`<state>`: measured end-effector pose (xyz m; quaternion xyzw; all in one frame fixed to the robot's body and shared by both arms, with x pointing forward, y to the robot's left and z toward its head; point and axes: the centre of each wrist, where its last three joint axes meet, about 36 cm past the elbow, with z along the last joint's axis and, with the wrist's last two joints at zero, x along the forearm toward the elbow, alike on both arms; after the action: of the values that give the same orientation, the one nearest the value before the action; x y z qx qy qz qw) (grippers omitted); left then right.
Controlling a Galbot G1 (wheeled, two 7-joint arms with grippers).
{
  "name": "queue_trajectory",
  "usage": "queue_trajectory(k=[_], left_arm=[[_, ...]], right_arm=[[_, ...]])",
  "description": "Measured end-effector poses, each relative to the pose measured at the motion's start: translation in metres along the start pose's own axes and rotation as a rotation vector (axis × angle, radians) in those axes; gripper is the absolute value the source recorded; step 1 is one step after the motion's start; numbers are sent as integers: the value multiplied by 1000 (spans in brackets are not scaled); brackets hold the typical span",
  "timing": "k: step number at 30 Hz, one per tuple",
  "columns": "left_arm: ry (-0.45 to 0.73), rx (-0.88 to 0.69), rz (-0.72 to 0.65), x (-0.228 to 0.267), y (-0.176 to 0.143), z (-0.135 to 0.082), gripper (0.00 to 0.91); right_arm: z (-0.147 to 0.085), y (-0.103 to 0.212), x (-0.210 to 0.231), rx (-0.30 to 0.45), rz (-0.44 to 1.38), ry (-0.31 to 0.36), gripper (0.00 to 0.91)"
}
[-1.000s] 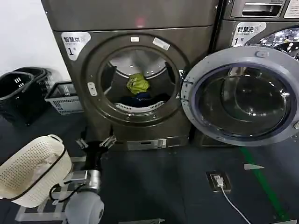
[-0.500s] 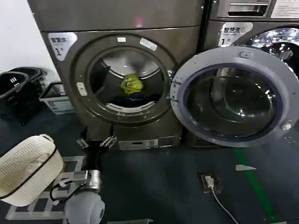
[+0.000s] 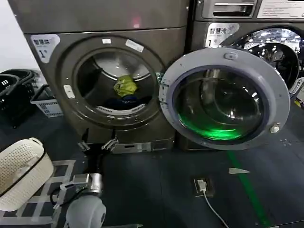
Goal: Grasp the clothes from the dryer.
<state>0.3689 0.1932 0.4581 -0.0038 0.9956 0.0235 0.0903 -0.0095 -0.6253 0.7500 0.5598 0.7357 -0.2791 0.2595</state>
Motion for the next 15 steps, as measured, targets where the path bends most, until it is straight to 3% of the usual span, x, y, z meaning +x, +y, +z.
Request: queue_trajectory(k=[15], left_arm=[[-27,-2,4,-6,0,-3,907]], right_arm=[[-4,-4,2,13,-16,-50,907]])
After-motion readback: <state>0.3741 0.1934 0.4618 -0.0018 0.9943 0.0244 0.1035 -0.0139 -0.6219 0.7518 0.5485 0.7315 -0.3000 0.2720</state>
